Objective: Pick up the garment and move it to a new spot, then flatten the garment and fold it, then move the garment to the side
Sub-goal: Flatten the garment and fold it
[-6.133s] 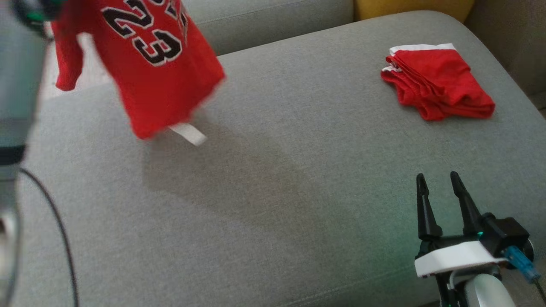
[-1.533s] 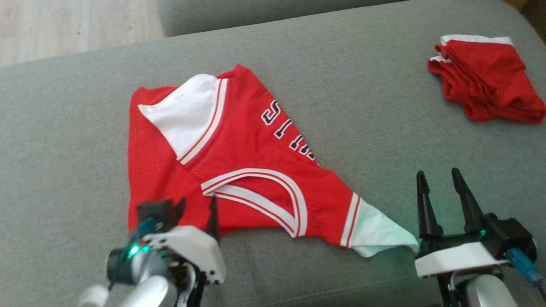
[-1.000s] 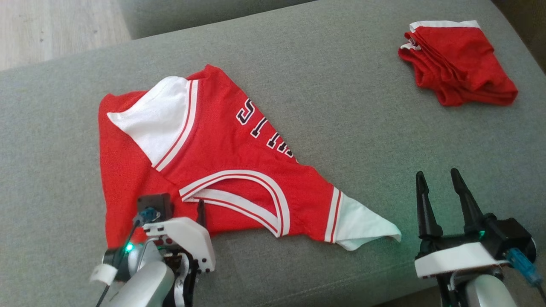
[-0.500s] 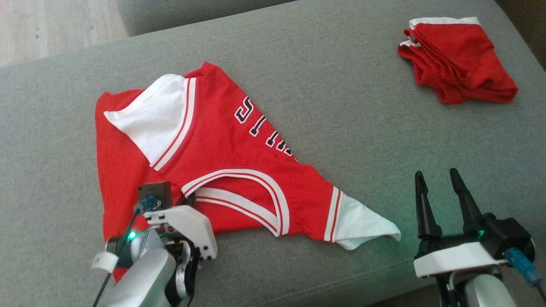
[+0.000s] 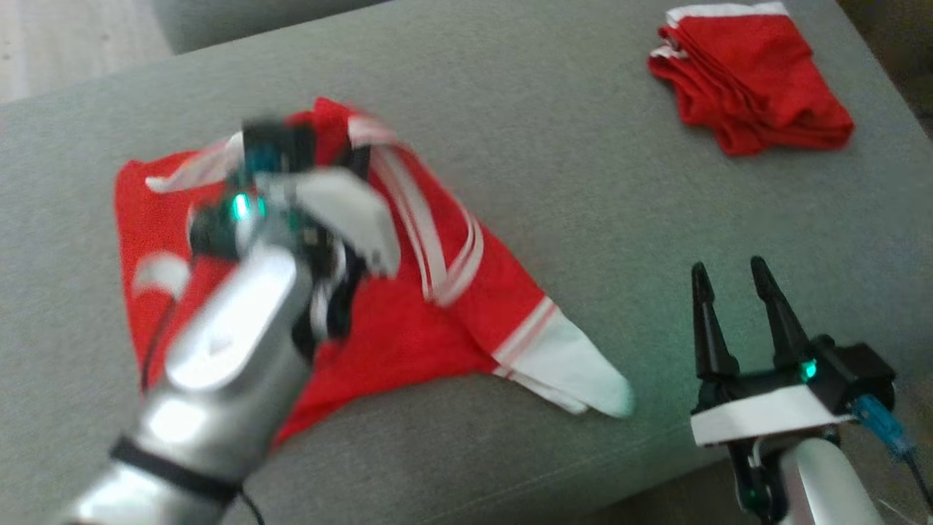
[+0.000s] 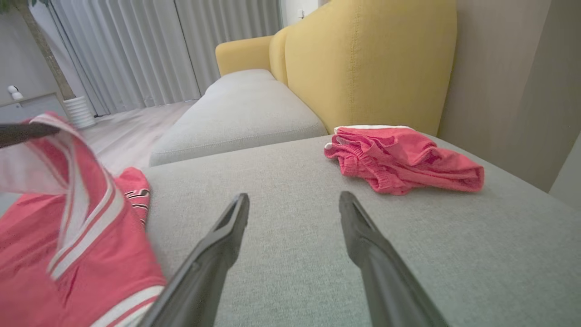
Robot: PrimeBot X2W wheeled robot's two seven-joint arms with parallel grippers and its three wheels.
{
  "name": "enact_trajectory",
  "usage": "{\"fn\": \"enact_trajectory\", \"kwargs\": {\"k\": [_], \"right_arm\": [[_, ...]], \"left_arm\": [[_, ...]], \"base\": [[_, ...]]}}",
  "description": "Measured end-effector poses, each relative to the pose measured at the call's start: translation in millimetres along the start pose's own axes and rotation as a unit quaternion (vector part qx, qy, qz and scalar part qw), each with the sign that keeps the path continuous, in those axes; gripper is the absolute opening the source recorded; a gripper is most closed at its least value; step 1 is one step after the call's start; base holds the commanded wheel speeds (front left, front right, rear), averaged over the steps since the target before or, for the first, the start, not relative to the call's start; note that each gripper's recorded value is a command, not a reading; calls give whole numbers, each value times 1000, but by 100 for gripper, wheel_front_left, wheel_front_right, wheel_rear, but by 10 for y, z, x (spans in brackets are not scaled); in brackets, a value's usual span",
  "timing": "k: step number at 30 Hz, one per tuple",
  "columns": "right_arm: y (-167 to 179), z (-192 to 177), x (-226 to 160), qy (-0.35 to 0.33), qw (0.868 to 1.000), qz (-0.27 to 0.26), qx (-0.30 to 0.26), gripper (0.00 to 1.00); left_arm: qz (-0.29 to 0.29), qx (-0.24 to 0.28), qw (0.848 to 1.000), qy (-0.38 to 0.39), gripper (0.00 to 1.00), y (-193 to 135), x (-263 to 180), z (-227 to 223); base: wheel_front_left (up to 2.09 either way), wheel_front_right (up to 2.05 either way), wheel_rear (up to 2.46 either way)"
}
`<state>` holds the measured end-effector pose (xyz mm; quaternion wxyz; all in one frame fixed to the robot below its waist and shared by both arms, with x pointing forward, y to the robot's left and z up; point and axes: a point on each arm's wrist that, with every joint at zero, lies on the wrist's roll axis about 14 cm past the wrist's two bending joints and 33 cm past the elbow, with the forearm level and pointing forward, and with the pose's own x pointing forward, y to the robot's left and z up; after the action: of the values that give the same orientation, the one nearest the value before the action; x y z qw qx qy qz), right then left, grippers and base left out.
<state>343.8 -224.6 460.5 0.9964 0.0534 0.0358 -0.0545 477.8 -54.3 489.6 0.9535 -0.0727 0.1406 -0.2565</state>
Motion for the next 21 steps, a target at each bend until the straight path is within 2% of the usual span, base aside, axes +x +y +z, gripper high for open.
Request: {"fn": "enact_trajectory", "kwargs": {"k": [5,13,17,18,19,20,21], "right_arm": [[-119,63,-3,-7,1000,-21,13,100],[-420,-21,-264,10,996,-80,27,100],[-538,-40,-387,15,994,-105,29,100],[-568,-39,-413,16,993,-111,28,100],[-591,-40,-432,17,993,-115,27,100],[-608,-40,-448,17,992,-119,26,100],[-619,-40,-458,18,992,-121,26,100]], "left_arm": [[-38,27,998,-28,0,-209,526,512],[-72,80,994,-25,0,-496,1038,531],[-103,86,990,-45,0,-694,1189,534],[-110,80,989,-52,12,-748,1211,536],[-118,76,989,-54,46,-798,1228,516],[-124,73,988,-54,100,-838,1240,490],[-128,71,988,-55,100,-864,1245,468]], "base": [[0,0,0],[0,0,0],[0,0,0],[0,0,0],[0,0,0],[0,0,0],[0,0,0]]}}
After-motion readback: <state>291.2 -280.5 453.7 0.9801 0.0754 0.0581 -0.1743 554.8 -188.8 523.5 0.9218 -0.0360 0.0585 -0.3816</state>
